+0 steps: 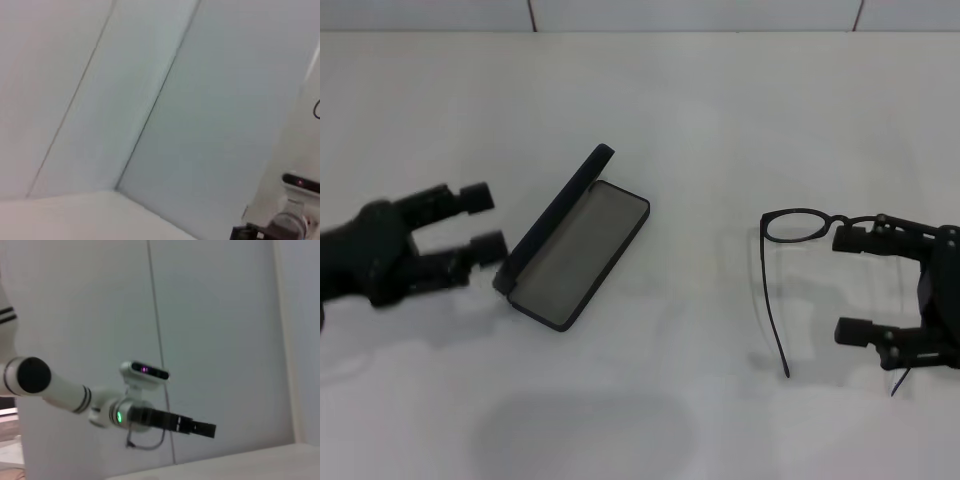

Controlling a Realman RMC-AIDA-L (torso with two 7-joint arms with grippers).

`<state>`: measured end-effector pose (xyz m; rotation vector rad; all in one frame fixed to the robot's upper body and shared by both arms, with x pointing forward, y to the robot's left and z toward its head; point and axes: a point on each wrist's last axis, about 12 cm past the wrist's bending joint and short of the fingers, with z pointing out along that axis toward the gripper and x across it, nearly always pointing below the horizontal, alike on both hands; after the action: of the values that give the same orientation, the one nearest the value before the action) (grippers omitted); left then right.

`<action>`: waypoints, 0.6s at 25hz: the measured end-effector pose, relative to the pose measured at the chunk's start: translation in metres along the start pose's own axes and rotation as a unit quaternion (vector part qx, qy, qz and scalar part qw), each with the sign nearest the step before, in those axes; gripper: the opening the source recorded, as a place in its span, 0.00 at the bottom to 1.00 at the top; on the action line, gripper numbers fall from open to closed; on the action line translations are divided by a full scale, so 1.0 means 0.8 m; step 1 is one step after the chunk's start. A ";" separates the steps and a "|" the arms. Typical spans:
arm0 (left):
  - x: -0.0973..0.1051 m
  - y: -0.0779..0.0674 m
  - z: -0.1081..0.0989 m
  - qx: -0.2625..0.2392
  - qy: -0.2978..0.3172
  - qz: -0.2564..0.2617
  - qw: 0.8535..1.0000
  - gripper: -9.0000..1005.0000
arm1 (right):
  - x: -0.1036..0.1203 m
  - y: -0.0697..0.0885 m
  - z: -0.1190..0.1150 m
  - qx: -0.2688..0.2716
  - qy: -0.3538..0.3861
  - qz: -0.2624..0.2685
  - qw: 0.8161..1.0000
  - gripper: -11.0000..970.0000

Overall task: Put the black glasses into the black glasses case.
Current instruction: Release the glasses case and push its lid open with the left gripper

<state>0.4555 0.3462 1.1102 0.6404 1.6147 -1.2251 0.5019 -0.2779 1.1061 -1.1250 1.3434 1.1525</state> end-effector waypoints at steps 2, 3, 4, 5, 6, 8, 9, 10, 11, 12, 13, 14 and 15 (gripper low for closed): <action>-0.021 0.004 0.005 -0.003 0.022 -0.023 0.999 0.81 | 0.003 0.001 -0.002 0.007 0.002 0.003 1.000 0.91; -0.037 0.006 0.011 -0.007 0.040 -0.031 0.999 0.81 | 0.004 0.002 -0.004 0.009 0.002 0.004 1.000 0.91; -0.051 0.008 0.016 -0.014 0.061 -0.034 0.997 0.81 | 0.005 0.003 -0.005 0.011 0.002 0.005 1.000 0.91; -0.061 0.010 0.021 -0.021 0.080 -0.038 0.996 0.81 | 0.007 0.004 -0.006 0.015 0.003 0.006 1.000 0.91; -0.068 0.013 0.026 -0.032 0.101 -0.047 0.993 0.80 | 0.007 0.004 -0.006 0.015 0.003 0.006 1.000 0.91; -0.089 0.020 0.042 -0.064 0.162 -0.064 0.983 0.80 | 0.010 0.005 -0.010 0.026 0.007 0.007 1.000 0.91; -0.096 0.022 0.049 -0.076 0.183 -0.068 0.978 0.79 | 0.011 0.005 -0.011 0.028 0.008 0.007 1.000 0.91; -0.107 0.024 0.061 -0.090 0.215 -0.071 0.970 0.80 | 0.012 0.005 -0.012 0.030 0.009 0.006 0.999 0.91; -0.113 0.024 0.071 -0.098 0.238 -0.071 0.964 0.80 | 0.012 0.005 -0.012 0.032 0.010 0.005 0.999 0.91; -0.119 0.025 0.080 -0.110 0.262 -0.072 0.956 0.80 | 0.013 0.005 -0.012 0.033 0.010 0.004 0.999 0.91; -0.125 0.025 0.091 -0.119 0.283 -0.071 0.949 0.80 | 0.013 0.005 -0.012 0.034 0.010 0.004 0.999 0.91; -0.132 0.026 0.101 -0.135 0.307 -0.072 0.939 0.80 | 0.013 0.005 -0.012 0.035 0.011 0.003 0.999 0.91; -0.137 0.026 0.108 -0.148 0.321 -0.075 0.932 0.80 | 0.014 0.005 -0.012 0.036 0.011 0.002 0.999 0.91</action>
<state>0.5486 0.2892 1.1998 0.7802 2.3773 -0.8825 0.4962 -0.2874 1.0961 -1.0877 1.3930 1.0887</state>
